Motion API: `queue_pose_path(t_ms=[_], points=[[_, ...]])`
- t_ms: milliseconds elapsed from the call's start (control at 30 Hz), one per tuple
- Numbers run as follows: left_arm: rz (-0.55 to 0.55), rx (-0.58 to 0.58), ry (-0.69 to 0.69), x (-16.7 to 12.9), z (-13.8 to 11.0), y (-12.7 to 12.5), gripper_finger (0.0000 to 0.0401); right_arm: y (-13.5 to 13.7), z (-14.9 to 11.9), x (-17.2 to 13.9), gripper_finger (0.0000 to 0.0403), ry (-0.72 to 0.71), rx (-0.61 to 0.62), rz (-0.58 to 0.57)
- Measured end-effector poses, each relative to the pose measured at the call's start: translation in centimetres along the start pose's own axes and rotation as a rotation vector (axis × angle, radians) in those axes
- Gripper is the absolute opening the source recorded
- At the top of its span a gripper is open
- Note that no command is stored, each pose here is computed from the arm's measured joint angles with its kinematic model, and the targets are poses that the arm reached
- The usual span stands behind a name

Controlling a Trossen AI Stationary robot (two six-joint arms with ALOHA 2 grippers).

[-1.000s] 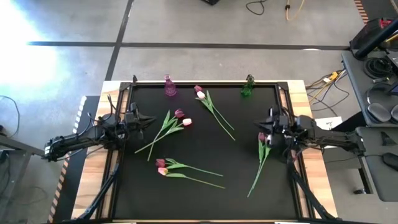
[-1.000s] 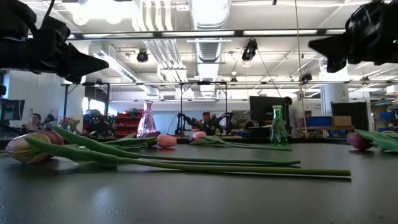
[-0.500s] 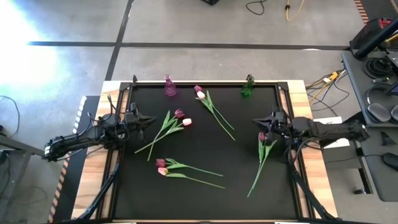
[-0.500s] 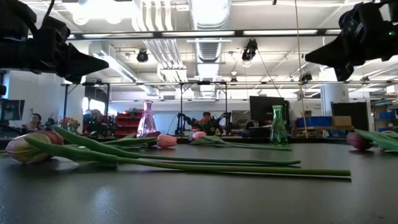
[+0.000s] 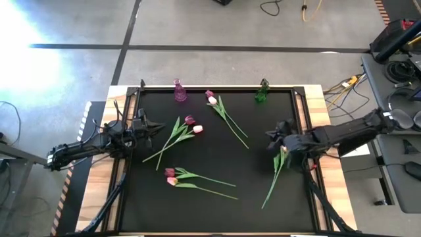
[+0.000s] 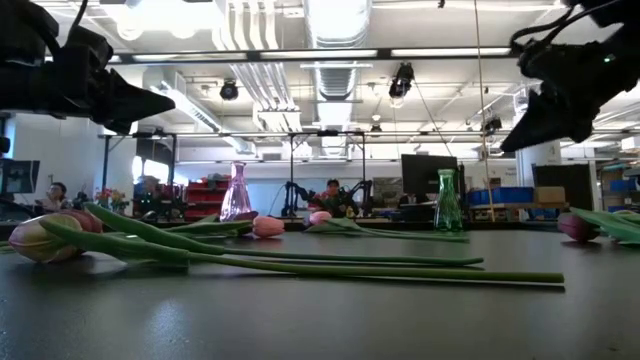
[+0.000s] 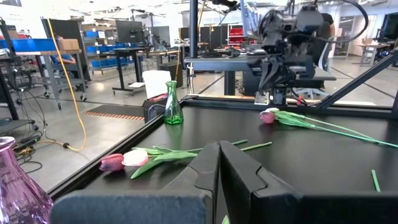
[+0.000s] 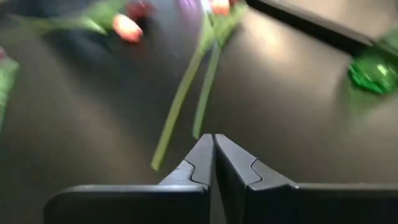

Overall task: Sort flowers into vase by color
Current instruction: Put the middle right red flower into the purple vase

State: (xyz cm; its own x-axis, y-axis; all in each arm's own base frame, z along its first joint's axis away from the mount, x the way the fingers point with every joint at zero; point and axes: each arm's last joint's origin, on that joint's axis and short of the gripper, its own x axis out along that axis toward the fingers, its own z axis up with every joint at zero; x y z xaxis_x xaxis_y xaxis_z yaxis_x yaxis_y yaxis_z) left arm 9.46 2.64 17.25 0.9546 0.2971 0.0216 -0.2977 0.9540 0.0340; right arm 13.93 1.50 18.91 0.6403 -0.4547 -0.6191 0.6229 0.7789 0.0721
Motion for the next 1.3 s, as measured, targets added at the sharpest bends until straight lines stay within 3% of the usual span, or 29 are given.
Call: queue_pose_path(t_ms=[133, 300, 567, 700, 833, 1100, 1300], points=[[0.0, 0.0, 0.0, 0.0, 0.0, 0.0, 0.0, 1.0, 1.0, 0.1, 0.001, 0.128, 0.013, -0.074], [0.0, 0.0, 0.0, 0.0, 0.0, 0.0, 0.0, 2.3, 1.8, -0.1, 0.0023, 0.351, 0.131, -0.104], [0.0, 0.0, -0.001, 0.0, 0.0, 0.0, 0.0, 3.7, 1.3, 0.8, 0.0083, 0.63, 0.323, -0.157], [0.001, 0.01, -0.001, 0.0, 0.0, 0.0, 0.0, 3.9, 0.5, 1.3, 0.0118, 0.721, 0.442, -0.246], [0.057, 0.092, -0.017, 0.0, 0.2, 0.2, 0.0, 3.7, -0.2, 1.6, 0.0139, 0.769, 0.473, -0.371], [0.056, 0.083, -0.013, 0.0, 0.2, 0.2, 0.0, 3.6, -0.7, 3.3, 0.0119, 0.793, 0.499, -0.467], [0.056, 0.083, -0.015, 0.0, 0.2, 0.2, 0.0, 3.8, -0.5, 4.7, 0.009, 0.832, 0.527, -0.415]])
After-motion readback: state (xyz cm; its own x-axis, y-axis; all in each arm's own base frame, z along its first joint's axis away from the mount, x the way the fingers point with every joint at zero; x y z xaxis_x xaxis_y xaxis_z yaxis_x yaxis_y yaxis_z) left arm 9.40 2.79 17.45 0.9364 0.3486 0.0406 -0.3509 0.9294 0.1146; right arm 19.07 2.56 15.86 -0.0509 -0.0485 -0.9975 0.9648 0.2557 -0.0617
